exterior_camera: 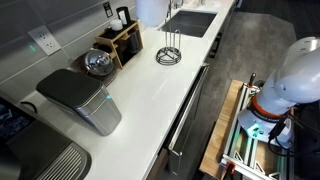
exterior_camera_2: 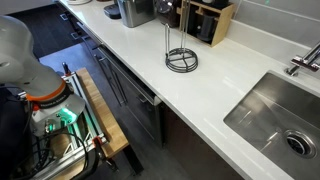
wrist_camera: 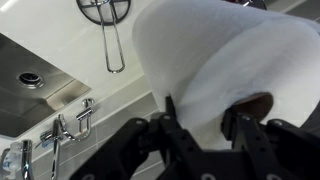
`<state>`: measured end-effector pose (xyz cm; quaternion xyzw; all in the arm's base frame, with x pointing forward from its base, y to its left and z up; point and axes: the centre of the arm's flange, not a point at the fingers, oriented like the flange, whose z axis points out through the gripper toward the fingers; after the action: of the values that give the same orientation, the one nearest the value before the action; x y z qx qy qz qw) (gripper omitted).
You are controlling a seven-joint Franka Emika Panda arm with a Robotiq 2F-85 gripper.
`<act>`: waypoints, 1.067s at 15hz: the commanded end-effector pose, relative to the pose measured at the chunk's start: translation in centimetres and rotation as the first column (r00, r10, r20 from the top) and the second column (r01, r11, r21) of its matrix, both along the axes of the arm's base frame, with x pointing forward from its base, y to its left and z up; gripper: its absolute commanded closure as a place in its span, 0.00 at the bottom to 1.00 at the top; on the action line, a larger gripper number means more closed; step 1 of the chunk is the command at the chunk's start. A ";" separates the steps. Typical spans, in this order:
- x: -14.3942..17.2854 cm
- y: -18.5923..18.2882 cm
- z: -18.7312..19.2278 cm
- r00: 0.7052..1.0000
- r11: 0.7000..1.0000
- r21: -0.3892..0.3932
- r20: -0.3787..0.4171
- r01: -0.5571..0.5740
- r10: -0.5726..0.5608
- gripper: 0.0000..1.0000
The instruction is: Pick up the paper towel roll and put it on the paper towel roll stand
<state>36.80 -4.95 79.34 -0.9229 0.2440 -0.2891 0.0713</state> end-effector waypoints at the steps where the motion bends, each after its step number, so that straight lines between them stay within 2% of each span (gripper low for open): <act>1: 0.1 -1.8 4.7 1.000 1.000 0.000 0.021 0.000 0.000 0.81; 10: -0.8 -5.4 8.6 0.997 0.998 -0.007 0.045 0.058 -0.058 0.81; 16: -0.9 -8.0 8.7 0.995 0.995 -0.013 0.010 0.104 -0.103 0.81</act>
<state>35.98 -11.55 86.95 -0.9069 0.2828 -0.3064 0.0610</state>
